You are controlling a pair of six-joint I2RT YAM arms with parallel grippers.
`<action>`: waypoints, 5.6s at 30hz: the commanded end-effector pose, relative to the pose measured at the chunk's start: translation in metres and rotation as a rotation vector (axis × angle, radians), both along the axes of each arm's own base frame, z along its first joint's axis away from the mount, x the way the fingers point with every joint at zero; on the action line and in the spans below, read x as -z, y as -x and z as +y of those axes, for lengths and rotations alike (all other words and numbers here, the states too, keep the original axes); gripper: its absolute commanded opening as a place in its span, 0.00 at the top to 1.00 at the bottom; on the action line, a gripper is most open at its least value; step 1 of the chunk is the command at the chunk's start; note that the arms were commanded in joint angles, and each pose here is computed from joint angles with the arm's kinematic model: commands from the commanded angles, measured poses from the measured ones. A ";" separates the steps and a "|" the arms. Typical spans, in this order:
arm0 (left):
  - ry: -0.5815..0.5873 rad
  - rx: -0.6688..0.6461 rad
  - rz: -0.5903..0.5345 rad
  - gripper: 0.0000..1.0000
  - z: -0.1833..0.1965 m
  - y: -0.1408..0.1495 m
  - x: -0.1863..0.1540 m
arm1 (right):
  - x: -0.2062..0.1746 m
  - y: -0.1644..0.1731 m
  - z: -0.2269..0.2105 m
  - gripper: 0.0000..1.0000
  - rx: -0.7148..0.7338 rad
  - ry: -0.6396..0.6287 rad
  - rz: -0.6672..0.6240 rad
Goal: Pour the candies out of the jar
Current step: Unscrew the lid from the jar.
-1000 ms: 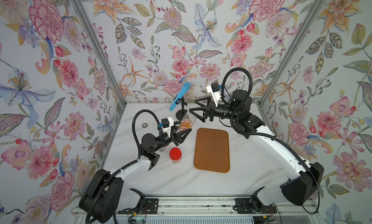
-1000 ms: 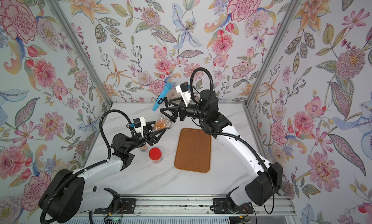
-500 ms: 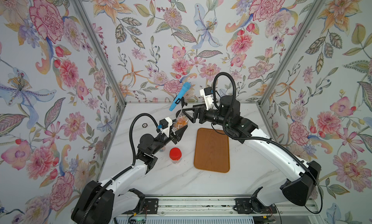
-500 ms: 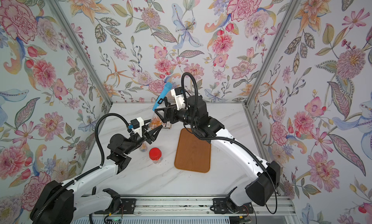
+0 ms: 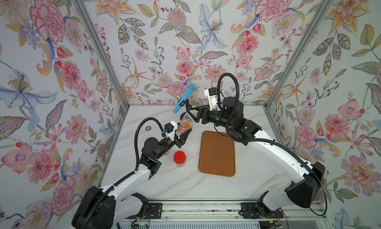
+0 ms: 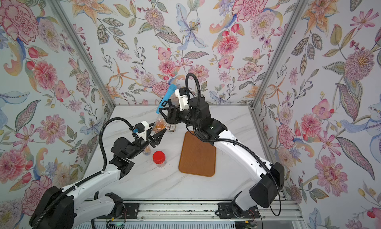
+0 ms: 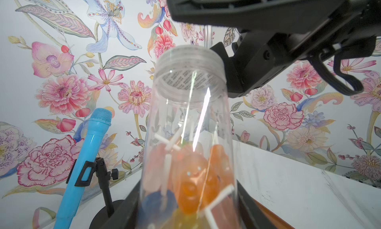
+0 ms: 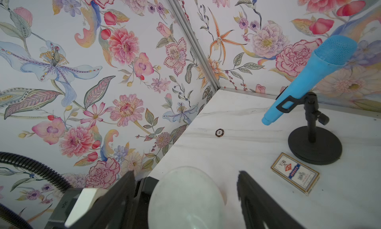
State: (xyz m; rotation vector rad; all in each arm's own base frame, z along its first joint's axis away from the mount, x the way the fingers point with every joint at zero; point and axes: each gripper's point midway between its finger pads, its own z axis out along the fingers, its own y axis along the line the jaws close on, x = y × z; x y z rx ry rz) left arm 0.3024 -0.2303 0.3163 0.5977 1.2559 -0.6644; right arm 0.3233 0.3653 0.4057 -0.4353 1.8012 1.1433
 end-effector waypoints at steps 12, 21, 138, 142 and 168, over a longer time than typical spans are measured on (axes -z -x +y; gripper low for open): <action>0.015 -0.015 -0.062 1.00 0.003 0.007 -0.015 | -0.001 -0.005 0.014 0.33 -0.023 -0.019 0.012; 0.019 -0.029 -0.067 1.00 0.006 0.007 -0.016 | -0.005 -0.001 0.017 0.46 -0.053 -0.040 0.022; 0.130 0.296 -0.044 1.00 -0.015 0.025 -0.034 | -0.044 0.061 -0.005 0.59 -0.438 0.010 -0.347; 0.099 0.261 -0.023 1.00 -0.016 0.017 -0.025 | -0.038 0.060 0.001 0.59 -0.439 0.055 -0.313; -0.005 0.163 -0.002 1.00 -0.013 0.000 0.010 | -0.027 0.071 0.004 0.57 -0.577 0.085 -0.149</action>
